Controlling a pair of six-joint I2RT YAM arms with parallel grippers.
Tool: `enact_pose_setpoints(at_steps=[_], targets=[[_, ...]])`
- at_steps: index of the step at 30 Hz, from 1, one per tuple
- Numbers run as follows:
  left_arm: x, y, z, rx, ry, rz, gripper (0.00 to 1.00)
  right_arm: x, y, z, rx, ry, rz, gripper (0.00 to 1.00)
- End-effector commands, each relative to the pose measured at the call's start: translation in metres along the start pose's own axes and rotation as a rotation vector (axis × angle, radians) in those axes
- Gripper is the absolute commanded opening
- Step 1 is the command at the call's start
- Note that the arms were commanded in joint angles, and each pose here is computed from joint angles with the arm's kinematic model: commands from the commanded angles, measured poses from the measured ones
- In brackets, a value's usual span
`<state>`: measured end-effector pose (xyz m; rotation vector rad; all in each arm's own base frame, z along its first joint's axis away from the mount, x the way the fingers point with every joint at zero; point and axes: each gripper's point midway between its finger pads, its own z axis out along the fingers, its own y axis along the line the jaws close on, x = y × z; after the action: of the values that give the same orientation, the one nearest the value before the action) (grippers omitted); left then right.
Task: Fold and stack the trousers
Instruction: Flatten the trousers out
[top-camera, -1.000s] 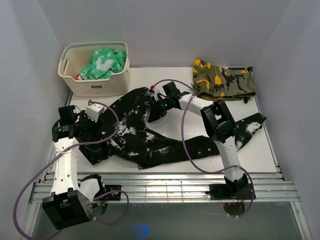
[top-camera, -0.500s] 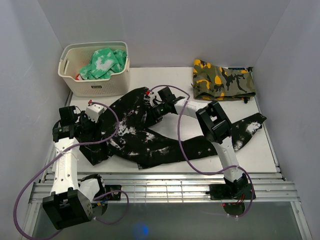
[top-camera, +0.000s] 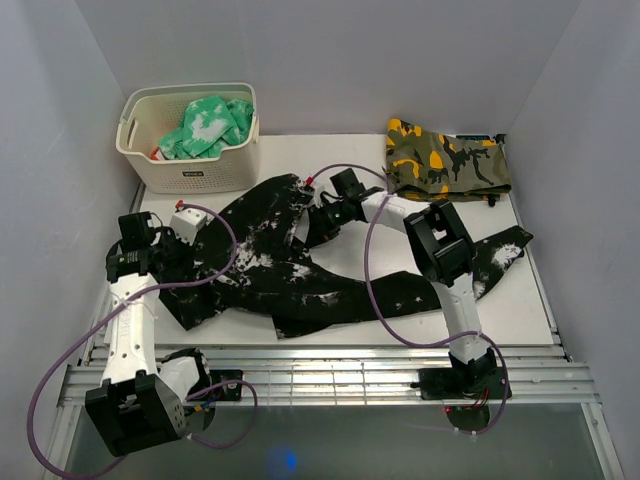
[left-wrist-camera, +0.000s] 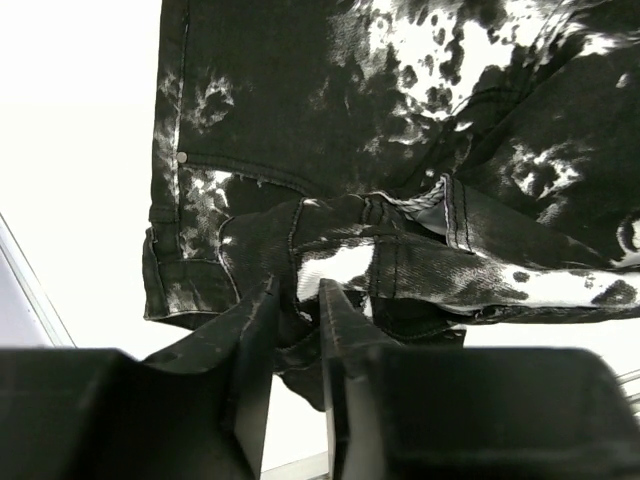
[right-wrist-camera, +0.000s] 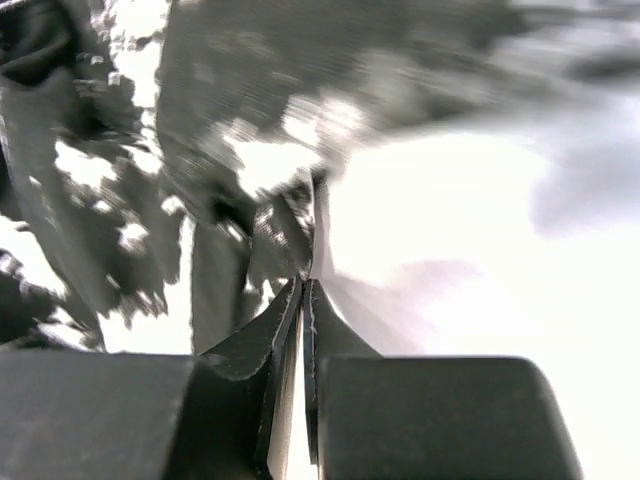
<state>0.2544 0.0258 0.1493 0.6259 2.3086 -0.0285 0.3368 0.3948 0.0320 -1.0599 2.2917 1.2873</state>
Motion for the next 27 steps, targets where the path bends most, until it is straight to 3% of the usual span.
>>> enact_pose_setpoints(at_steps=[1,5,8,16,27], targets=[[-0.002,0.008,0.004,-0.024,-0.015,0.006,0.32,-0.029,-0.029,-0.071,0.159,-0.077,-0.059,0.08],[-0.002,0.009,0.006,-0.024,-0.021,0.015,0.21,-0.044,-0.044,-0.124,0.256,-0.133,-0.084,0.08],[0.0,0.014,0.007,-0.048,-0.014,0.039,0.0,-0.047,-0.043,-0.157,0.331,-0.142,-0.136,0.08],[0.0,0.033,0.012,-0.119,-0.018,0.149,0.0,-0.04,-0.06,-0.289,0.697,-0.157,-0.286,0.08],[0.046,0.049,0.022,-0.157,0.095,0.251,0.0,0.029,-0.077,-0.426,1.036,-0.009,-0.392,0.08]])
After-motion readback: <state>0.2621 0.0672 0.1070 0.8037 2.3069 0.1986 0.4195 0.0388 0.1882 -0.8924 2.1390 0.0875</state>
